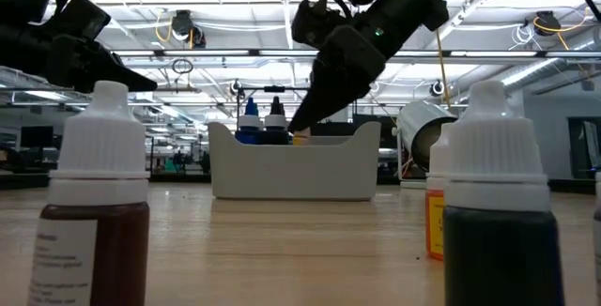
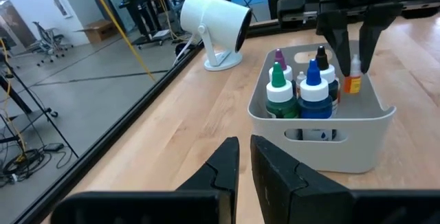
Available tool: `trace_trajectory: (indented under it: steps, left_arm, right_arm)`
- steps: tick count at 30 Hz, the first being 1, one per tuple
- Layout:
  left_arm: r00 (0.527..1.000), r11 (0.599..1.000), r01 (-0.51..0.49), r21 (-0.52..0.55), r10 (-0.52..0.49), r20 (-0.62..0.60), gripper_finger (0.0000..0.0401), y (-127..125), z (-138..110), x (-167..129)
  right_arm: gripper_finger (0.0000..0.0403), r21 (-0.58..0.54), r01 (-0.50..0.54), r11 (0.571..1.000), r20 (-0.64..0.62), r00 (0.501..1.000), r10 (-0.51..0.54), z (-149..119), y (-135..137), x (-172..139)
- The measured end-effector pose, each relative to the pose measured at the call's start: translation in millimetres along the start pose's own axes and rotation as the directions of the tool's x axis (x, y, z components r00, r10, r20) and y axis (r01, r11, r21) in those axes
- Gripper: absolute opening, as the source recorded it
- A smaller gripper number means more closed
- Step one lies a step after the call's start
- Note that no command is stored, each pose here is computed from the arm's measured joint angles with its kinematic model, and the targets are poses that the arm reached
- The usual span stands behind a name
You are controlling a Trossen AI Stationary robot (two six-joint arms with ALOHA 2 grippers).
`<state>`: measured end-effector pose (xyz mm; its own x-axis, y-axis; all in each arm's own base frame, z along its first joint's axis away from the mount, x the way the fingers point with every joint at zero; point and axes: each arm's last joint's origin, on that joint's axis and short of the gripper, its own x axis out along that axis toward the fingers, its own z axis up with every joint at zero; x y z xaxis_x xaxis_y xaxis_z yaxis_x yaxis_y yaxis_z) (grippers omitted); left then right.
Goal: Pick & Place food coloring
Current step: Put the small yellow food coloring bottle into the gray bin
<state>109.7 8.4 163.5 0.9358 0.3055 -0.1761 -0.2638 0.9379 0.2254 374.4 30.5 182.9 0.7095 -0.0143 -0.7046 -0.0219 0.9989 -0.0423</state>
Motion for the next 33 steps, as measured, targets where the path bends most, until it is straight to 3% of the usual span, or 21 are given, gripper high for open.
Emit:
trace_trajectory:
  steps: [24, 33]
  left_arm:
    - [1.0, 1.0, -0.001, 0.0, 0.001, 0.008, 0.0047, 0, 1, 0]
    - [1.0, 1.0, -0.004, 0.004, 0.004, 0.008, 0.0047, 0, 1, 0]
  right_arm:
    - [0.0049, 0.046, 0.048, 0.998, -0.028, 0.998, -0.047, -7, -11, 14]
    - [0.005, 0.05, 0.05, 0.997, -0.093, 0.995, -0.046, -17, -10, 23]
